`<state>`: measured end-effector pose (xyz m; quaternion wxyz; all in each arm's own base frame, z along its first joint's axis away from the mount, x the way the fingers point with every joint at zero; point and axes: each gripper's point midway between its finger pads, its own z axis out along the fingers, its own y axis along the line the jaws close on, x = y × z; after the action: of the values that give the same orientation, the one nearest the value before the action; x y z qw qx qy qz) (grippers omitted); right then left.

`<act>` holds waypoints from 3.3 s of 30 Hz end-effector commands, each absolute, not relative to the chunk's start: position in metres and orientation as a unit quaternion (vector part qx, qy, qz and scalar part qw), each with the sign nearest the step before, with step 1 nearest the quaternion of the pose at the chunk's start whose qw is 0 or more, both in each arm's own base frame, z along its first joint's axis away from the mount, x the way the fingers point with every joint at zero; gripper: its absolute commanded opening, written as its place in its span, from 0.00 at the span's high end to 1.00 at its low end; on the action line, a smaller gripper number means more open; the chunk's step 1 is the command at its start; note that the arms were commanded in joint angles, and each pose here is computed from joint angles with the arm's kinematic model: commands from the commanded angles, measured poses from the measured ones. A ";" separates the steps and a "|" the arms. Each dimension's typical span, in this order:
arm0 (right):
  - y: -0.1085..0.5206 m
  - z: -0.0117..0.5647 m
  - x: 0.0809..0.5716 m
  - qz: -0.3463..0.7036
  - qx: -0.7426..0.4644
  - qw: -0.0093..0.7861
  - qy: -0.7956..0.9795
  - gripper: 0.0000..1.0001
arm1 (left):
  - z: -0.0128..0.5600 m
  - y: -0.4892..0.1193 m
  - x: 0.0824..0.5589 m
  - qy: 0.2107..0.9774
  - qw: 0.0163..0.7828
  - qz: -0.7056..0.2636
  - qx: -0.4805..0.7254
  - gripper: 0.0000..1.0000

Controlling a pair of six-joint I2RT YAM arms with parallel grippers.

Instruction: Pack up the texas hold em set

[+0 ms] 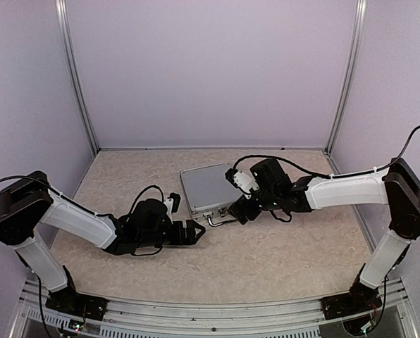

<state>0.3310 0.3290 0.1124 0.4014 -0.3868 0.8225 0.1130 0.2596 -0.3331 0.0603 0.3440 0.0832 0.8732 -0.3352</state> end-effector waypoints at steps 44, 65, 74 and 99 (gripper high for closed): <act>0.262 0.162 0.362 0.194 -0.220 0.463 0.836 0.00 | 0.130 -0.295 0.266 0.821 0.466 -0.323 0.066 0.01; 0.265 0.124 0.462 0.363 -0.115 0.349 0.857 0.01 | 0.144 -0.310 0.397 0.802 0.446 -0.394 0.047 0.01; 0.308 0.099 0.451 0.407 -0.164 0.309 0.844 0.04 | 0.127 -0.342 0.404 0.787 0.411 -0.455 0.068 0.01; 0.346 0.102 0.354 0.400 -0.236 0.284 0.839 0.06 | 0.108 -0.410 0.341 0.781 0.357 -0.490 0.150 0.01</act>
<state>0.4078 0.3051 0.0836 0.3212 -0.1811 0.8643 0.3422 0.4000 -0.3579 0.1092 0.4269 0.0723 0.8033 -0.4090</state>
